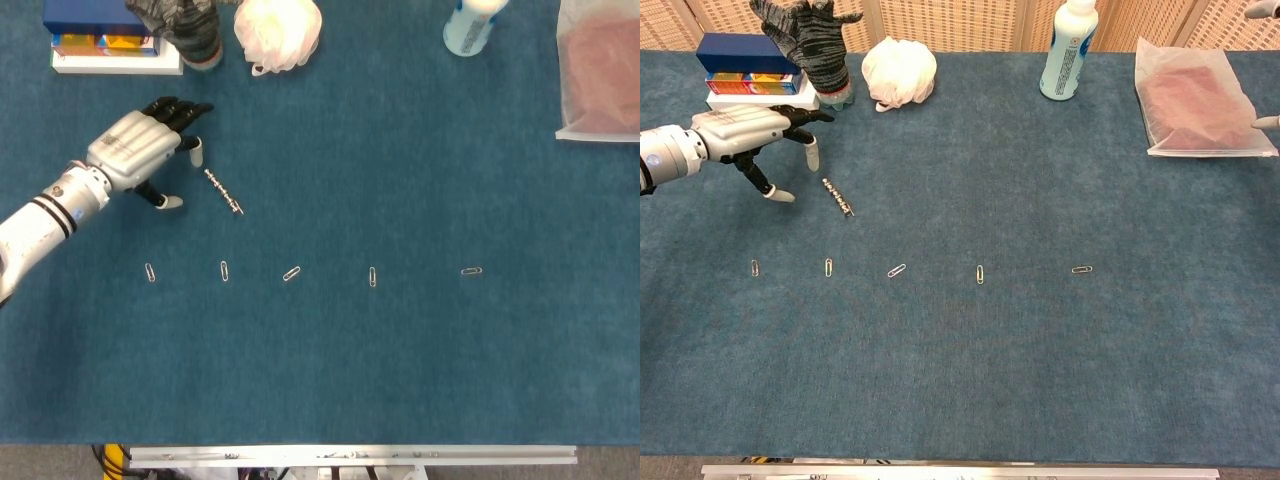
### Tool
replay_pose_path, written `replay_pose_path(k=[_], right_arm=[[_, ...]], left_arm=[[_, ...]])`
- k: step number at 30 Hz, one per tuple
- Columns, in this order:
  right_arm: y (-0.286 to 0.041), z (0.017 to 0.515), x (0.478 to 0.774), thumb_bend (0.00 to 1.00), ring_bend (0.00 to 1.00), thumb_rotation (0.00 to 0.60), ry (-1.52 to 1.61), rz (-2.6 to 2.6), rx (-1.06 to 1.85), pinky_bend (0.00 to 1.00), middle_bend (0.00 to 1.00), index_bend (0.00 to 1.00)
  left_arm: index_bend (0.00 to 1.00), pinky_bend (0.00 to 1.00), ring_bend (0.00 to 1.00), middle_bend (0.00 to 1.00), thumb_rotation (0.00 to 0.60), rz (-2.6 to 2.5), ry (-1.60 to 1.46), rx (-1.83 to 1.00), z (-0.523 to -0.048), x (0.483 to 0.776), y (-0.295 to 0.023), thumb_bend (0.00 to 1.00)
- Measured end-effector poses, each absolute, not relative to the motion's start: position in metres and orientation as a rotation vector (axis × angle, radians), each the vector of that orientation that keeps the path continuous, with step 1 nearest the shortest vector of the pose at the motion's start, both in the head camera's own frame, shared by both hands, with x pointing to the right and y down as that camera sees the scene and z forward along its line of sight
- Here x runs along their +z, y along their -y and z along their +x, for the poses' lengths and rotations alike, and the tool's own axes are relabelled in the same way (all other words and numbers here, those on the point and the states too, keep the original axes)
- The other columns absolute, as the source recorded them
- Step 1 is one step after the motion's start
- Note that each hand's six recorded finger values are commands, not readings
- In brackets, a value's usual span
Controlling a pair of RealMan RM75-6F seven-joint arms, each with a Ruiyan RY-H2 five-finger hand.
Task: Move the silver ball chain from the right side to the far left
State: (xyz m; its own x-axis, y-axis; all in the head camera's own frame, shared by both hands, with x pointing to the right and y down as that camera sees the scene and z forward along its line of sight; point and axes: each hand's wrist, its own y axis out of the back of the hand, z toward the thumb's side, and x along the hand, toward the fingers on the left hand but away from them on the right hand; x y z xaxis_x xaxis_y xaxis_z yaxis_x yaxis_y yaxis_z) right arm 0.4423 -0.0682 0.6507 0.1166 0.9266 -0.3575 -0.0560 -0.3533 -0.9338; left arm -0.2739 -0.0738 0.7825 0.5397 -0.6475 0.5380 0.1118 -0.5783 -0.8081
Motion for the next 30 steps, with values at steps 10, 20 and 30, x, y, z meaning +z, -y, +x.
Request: replay_pose_path(k=[10, 20, 30], right_arm=[[0.066, 0.445, 0.655, 0.00, 0.00, 0.600, 0.898, -1.516, 1.395, 0.11, 0.06, 0.11], [0.063, 0.448, 0.659, 0.00, 0.00, 0.600, 0.905, -1.529, 1.399, 0.11, 0.06, 0.11], [0.064, 0.452, 0.655, 0.00, 0.00, 0.600, 0.915, -1.523, 1.391, 0.11, 0.06, 0.12]], left_arm=[[0.41, 0.03, 0.00, 0.00, 0.600, -1.923, -0.411, -1.107, -0.258, 0.787, 0.079, 0.15], [0.42, 0.03, 0.00, 0.00, 0.600, -1.922, -0.365, -1.110, -0.245, 0.793, 0.084, 0.24], [0.42, 0.03, 0.00, 0.00, 0.600, -1.894, -0.324, -1.133, -0.244, 0.799, 0.088, 0.24]])
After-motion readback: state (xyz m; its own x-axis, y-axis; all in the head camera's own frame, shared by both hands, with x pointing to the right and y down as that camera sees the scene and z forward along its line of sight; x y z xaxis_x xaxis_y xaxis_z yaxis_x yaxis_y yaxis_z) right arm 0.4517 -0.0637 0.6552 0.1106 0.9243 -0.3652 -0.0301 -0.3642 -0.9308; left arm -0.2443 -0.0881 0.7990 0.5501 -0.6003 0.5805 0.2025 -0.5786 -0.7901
